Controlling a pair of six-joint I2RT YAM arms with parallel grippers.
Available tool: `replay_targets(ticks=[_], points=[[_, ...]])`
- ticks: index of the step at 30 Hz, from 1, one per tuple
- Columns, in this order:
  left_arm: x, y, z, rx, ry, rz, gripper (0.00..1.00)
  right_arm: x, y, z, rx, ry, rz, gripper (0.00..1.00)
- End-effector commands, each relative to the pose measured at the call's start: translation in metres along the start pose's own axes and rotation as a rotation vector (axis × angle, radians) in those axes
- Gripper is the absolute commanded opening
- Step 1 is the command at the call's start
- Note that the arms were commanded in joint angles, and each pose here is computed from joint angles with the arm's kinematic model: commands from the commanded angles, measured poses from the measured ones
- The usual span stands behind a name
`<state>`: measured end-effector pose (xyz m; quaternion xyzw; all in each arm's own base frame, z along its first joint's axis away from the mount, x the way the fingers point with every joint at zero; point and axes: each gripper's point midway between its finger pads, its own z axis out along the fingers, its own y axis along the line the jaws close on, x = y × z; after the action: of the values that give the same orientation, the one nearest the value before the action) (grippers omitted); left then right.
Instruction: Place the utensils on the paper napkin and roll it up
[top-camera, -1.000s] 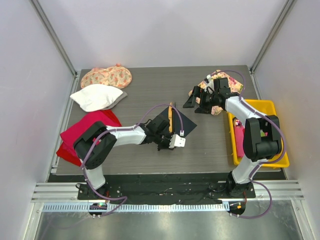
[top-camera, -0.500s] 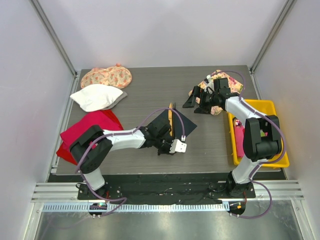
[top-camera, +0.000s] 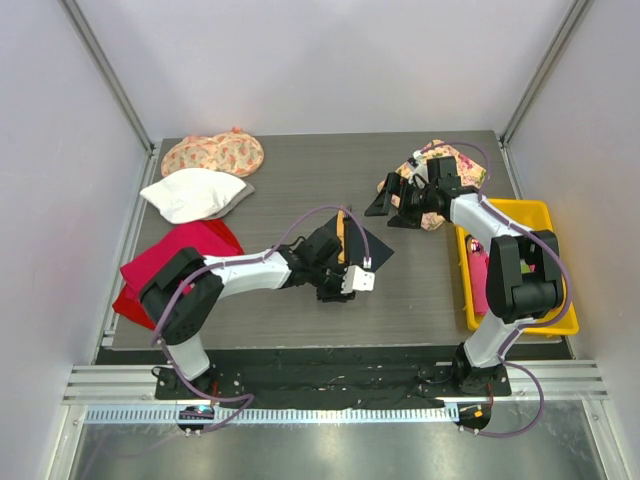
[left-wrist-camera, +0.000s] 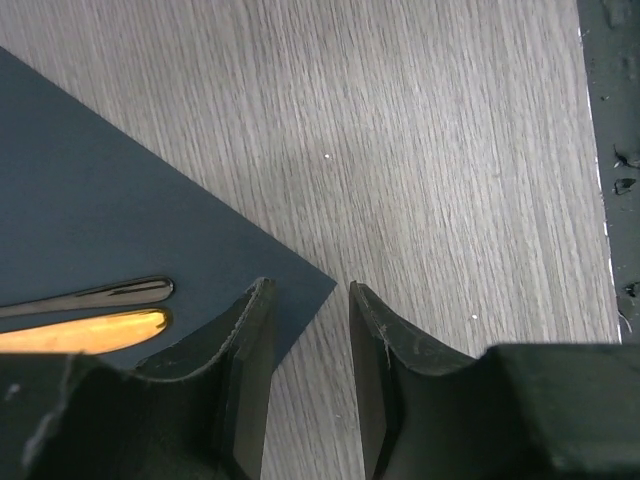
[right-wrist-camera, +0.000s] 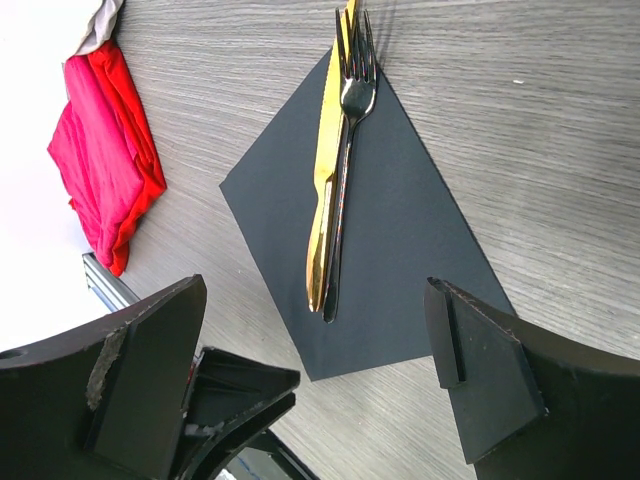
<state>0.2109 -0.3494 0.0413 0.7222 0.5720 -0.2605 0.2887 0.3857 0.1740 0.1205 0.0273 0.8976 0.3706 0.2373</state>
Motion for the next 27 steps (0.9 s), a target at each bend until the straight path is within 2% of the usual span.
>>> replay_targets(ticks=[1,10,16,20,27], points=[[-0.007,0.011,0.004,-0.017,-0.017,0.011,0.4,-0.003,0.005,-0.001,-0.023,-0.015,-0.015,1.0],[0.003,0.012,0.015,-0.002,0.008,-0.008,0.44,-0.002,0.002,0.001,-0.018,-0.012,-0.009,1.0],[0.019,0.008,0.022,0.024,0.054,-0.002,0.33,-0.003,0.003,0.0,-0.019,-0.015,-0.01,1.0],[0.024,0.005,0.024,0.038,0.072,-0.002,0.19,-0.004,0.003,-0.002,-0.018,-0.021,-0.009,1.0],[0.018,0.001,0.02,0.052,0.058,-0.026,0.0,-0.004,0.002,-0.004,-0.017,-0.024,-0.005,1.0]])
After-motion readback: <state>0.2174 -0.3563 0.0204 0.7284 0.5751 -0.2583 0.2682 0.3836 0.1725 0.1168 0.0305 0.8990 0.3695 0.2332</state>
